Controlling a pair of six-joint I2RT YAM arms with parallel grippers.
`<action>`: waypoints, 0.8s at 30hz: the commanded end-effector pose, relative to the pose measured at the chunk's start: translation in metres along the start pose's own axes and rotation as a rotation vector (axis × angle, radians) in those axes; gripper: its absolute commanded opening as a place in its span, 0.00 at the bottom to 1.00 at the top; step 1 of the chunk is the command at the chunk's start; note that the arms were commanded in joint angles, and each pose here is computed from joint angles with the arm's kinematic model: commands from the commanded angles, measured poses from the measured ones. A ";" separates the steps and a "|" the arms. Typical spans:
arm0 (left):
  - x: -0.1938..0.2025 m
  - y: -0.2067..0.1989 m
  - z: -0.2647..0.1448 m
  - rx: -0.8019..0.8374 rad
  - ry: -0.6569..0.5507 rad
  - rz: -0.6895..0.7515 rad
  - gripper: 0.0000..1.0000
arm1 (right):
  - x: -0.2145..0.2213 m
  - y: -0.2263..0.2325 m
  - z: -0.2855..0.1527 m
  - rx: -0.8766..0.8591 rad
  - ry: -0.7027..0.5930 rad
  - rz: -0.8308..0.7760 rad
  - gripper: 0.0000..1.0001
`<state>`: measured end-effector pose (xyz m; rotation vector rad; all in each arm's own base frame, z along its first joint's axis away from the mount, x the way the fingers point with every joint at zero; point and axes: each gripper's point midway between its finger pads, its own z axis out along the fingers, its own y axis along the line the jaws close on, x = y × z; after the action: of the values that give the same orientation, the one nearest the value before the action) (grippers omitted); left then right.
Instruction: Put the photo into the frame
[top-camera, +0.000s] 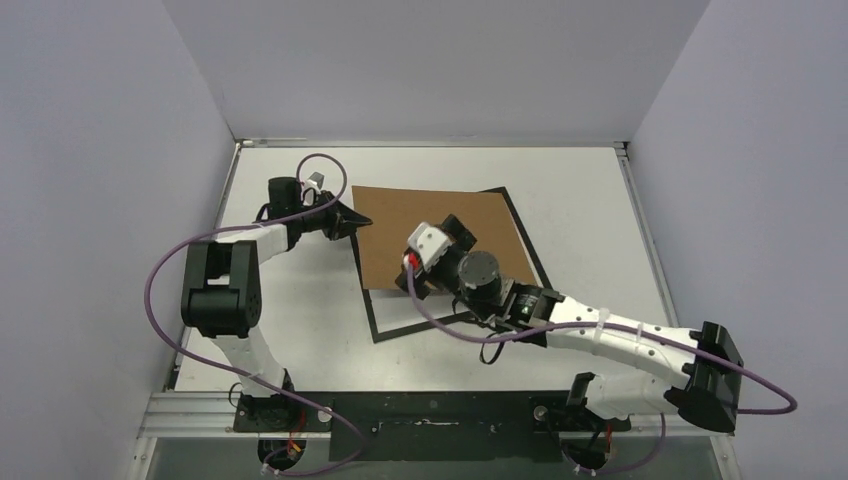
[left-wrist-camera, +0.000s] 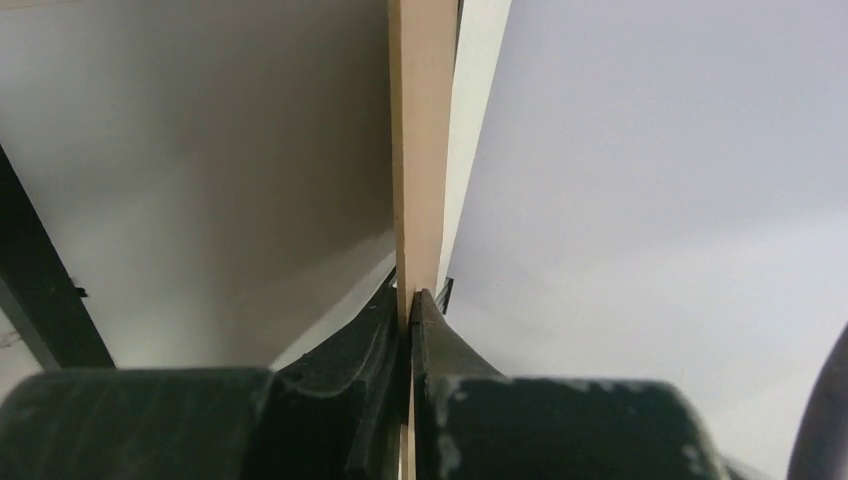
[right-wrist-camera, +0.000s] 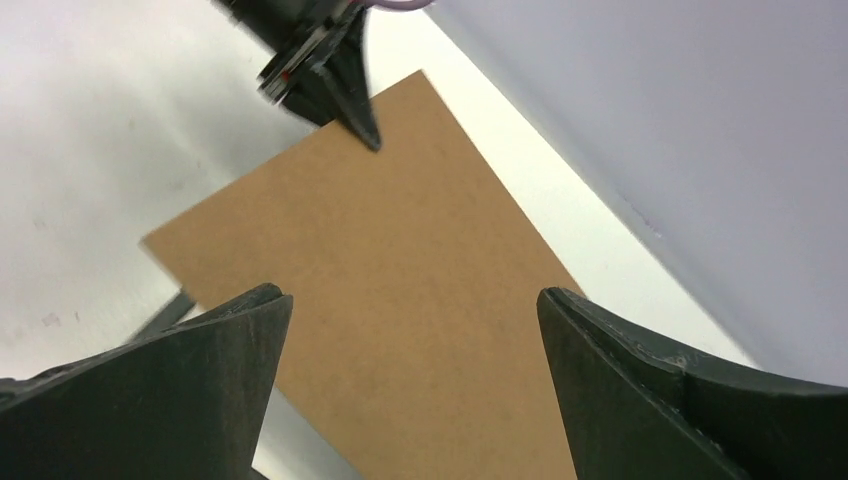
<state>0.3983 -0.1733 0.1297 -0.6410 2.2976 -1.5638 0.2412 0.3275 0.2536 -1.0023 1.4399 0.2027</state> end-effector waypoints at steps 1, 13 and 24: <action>-0.007 -0.011 -0.003 0.022 0.047 0.067 0.00 | 0.010 -0.036 -0.001 0.037 0.131 0.348 1.00; -0.024 -0.021 -0.016 0.044 0.051 0.027 0.00 | 0.181 -0.168 -0.011 0.359 0.506 1.298 0.99; -0.017 -0.032 -0.021 0.063 0.070 -0.062 0.00 | 0.266 -0.155 -0.031 0.379 0.588 1.660 0.99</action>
<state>0.4074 -0.1576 0.1386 -0.6301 2.3282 -1.6268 0.3685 0.0958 0.0882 0.5919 2.4914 0.6211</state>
